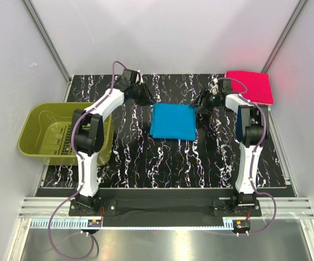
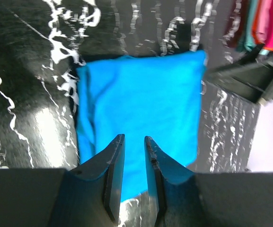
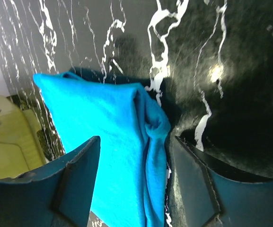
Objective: Fold and stack the t-shirts
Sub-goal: Fold the tshirt, then neatly place the folded tshirt to the corner
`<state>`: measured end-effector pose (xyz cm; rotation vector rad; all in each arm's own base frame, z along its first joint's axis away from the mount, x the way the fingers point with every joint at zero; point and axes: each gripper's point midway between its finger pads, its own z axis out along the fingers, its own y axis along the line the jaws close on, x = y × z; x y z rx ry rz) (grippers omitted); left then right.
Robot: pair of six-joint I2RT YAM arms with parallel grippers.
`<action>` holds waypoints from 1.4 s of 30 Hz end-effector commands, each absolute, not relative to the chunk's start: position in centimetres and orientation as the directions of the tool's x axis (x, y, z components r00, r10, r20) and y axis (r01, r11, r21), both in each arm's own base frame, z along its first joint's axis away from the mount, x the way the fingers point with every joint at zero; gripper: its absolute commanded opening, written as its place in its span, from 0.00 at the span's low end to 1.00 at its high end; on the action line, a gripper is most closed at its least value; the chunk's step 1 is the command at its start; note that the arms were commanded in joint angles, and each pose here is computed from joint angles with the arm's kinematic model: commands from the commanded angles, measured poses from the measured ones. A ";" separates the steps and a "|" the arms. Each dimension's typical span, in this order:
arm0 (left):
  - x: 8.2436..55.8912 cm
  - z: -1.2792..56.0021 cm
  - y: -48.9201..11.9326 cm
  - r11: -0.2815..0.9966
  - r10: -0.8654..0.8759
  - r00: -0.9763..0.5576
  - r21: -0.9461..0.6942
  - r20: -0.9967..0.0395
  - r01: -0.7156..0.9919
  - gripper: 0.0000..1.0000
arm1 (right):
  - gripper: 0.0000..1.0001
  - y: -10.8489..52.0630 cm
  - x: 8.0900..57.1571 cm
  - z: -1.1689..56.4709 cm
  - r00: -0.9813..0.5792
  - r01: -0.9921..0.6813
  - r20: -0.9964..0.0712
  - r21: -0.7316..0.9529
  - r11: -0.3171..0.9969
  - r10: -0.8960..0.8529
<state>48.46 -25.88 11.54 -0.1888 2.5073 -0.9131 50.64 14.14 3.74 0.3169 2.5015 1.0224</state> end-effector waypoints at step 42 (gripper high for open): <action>29.8 24.3 -24.2 0.723 0.096 -0.758 -0.478 -0.645 0.499 0.33 | 0.77 14.1 52.0 2.8 -0.907 -0.184 -0.413 0.557 0.810 0.078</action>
